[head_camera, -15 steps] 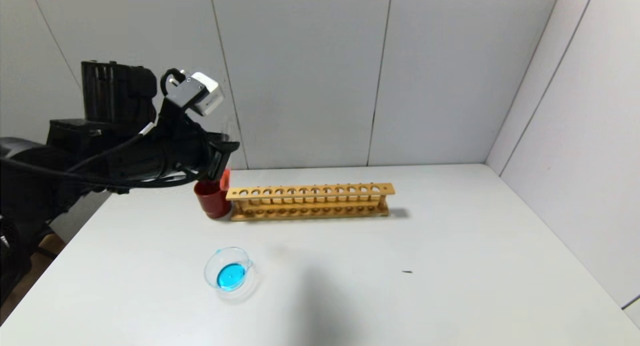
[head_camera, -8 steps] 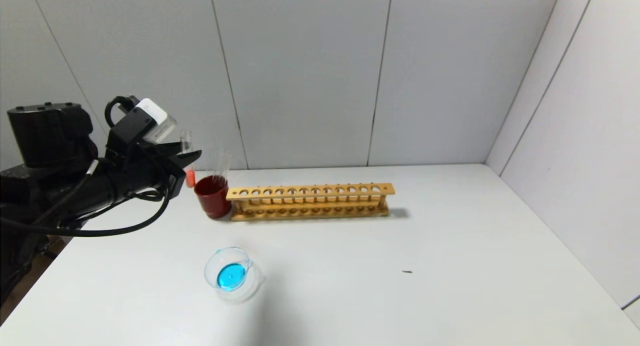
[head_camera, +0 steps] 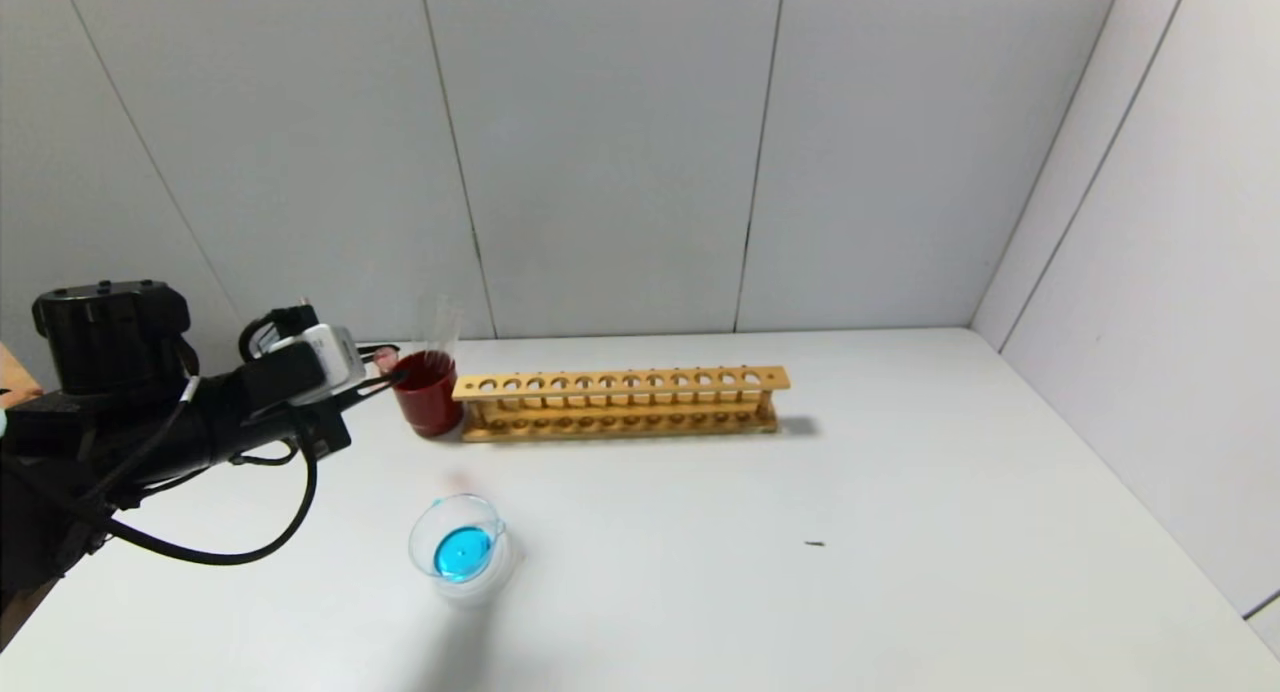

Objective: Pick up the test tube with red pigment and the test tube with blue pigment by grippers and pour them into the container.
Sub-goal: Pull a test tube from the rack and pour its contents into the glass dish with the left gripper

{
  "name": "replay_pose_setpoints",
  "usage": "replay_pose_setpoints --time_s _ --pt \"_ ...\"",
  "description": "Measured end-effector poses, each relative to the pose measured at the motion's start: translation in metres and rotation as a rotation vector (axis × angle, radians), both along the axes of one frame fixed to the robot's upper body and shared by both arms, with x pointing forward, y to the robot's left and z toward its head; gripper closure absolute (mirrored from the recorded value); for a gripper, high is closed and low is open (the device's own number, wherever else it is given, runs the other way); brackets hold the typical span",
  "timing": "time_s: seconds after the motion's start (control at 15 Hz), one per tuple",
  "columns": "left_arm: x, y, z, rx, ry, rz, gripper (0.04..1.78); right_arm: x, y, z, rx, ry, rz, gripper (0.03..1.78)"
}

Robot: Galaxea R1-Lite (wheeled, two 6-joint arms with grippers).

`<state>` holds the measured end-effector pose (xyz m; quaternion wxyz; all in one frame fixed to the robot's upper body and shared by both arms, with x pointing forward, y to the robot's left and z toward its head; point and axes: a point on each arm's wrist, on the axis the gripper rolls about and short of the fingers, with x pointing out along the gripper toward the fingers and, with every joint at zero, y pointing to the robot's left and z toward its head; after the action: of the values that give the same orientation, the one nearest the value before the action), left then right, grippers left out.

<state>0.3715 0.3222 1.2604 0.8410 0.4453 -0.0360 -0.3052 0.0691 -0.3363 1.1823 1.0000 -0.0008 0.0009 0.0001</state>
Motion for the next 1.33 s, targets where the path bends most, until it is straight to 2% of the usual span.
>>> replay_pose_setpoints --time_s 0.4,0.73,1.33 --pt "0.002 -0.002 -0.015 0.2 -0.078 -0.095 1.51 0.0 0.0 0.0 0.0 0.0 0.001 0.06" --pt "-0.005 0.002 -0.028 0.375 -0.107 -0.225 1.51 0.0 0.0 0.0 0.0 0.0 0.001 0.06" --pt "-0.011 0.005 -0.025 0.588 -0.281 -0.332 1.51 0.0 0.0 0.0 0.0 0.0 0.001 0.06"
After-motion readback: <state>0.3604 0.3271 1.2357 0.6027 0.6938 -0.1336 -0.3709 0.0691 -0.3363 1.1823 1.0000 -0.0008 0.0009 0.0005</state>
